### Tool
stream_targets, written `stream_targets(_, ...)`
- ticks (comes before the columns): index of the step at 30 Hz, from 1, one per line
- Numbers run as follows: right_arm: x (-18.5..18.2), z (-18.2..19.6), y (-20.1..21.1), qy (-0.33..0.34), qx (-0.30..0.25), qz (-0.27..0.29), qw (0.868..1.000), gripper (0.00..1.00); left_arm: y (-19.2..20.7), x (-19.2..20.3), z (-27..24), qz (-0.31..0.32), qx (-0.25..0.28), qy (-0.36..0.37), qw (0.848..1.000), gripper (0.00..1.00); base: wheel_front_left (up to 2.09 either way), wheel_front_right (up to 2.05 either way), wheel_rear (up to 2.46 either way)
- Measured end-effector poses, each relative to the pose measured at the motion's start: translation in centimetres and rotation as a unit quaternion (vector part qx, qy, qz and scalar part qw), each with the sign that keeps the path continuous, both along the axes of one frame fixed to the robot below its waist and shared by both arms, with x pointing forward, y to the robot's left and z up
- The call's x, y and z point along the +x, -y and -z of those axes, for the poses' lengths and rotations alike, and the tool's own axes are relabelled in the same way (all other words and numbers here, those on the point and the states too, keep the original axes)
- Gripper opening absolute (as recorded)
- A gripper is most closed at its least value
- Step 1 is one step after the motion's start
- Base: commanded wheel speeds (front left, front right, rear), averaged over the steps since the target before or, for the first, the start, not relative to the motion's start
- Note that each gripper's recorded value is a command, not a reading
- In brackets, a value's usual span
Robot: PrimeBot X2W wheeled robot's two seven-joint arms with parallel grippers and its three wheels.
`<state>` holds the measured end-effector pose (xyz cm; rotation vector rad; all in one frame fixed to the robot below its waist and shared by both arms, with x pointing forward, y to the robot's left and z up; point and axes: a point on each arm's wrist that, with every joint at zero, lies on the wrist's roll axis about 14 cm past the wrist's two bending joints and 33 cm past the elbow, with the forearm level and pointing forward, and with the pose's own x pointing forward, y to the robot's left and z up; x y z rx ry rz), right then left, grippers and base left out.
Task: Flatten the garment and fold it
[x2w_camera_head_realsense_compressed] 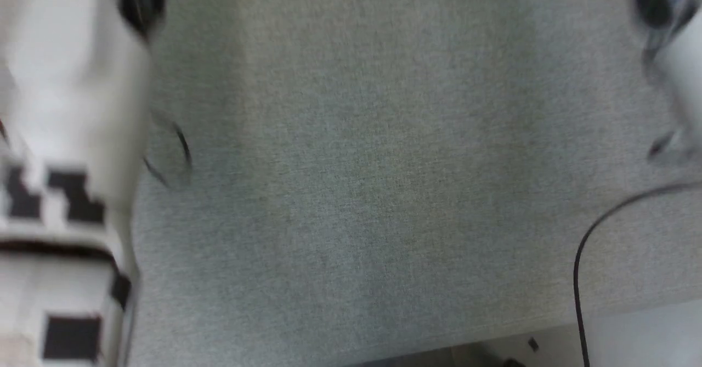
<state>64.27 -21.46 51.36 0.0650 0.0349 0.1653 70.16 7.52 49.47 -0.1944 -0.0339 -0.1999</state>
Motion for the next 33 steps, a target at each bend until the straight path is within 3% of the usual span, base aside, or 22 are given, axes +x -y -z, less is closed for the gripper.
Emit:
stream_targets(5, -5.5, 2.7, -0.8, -0.035, 0.027, -0.013, 0.999, 0.0, -2.0, -6.1, 3.2, -0.013, -0.013, -0.041, 0.999, 0.0, 0.0, 0.0, 0.0)
stream_targets(15, -16.3, 4.2, -1.4, -0.062, 0.056, -0.022, 0.996, 0.0, -4.7, -19.2, 4.3, -0.027, -0.003, -0.066, 0.997, 0.0, 0.0, 0.0, 0.0)
stream_targets(29, -27.9, 5.3, -2.6, -0.064, 0.092, -0.006, 0.994, 0.0, -7.3, -34.3, 5.5, -0.054, 0.028, -0.156, 0.986, 0.0, 0.0, 0.0, 0.0)
stream_targets(33, -30.5, 6.4, -2.4, -0.082, 0.079, 0.005, 0.994, 0.0, -7.7, -37.6, 6.5, -0.061, 0.03, -0.189, 0.98, 0.0, 0.0, 0.0, 0.0)
